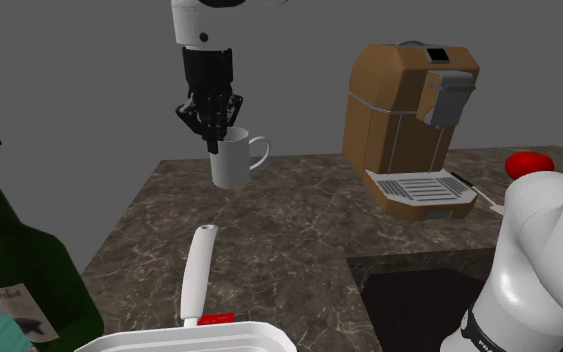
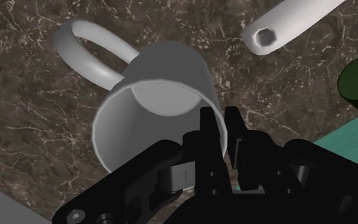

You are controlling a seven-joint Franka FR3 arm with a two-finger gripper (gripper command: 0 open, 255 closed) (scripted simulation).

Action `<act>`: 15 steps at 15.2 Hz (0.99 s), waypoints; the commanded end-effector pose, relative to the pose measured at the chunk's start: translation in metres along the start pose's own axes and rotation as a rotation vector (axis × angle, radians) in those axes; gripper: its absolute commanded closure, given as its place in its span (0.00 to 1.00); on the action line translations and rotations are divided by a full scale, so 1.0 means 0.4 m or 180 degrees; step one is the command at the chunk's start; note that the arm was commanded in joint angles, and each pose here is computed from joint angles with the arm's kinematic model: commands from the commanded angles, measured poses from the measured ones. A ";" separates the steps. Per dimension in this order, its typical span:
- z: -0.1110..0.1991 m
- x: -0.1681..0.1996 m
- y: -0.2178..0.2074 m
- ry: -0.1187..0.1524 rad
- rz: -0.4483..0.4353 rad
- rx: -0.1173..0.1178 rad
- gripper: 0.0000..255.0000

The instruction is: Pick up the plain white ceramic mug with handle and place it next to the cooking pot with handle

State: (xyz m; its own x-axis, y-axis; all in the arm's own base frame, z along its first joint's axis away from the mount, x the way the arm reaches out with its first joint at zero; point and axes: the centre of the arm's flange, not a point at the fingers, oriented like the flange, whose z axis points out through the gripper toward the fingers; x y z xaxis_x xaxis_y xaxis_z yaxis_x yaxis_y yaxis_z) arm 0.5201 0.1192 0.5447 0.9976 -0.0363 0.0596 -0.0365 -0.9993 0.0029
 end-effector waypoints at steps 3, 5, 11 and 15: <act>0.053 -0.003 -0.001 0.0002 0.0000 0.0000 1.00; 0.079 -0.005 -0.001 0.0002 0.0000 0.0000 1.00; 0.158 -0.010 -0.001 0.0002 0.0000 0.0000 1.00; 0.211 -0.013 -0.001 0.0002 0.0000 0.0000 1.00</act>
State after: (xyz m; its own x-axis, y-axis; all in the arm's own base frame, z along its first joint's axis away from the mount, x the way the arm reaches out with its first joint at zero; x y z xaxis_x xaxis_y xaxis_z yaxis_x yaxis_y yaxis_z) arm 0.5200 0.1194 0.4667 0.9976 -0.0362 0.0596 -0.0364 -0.9993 0.0029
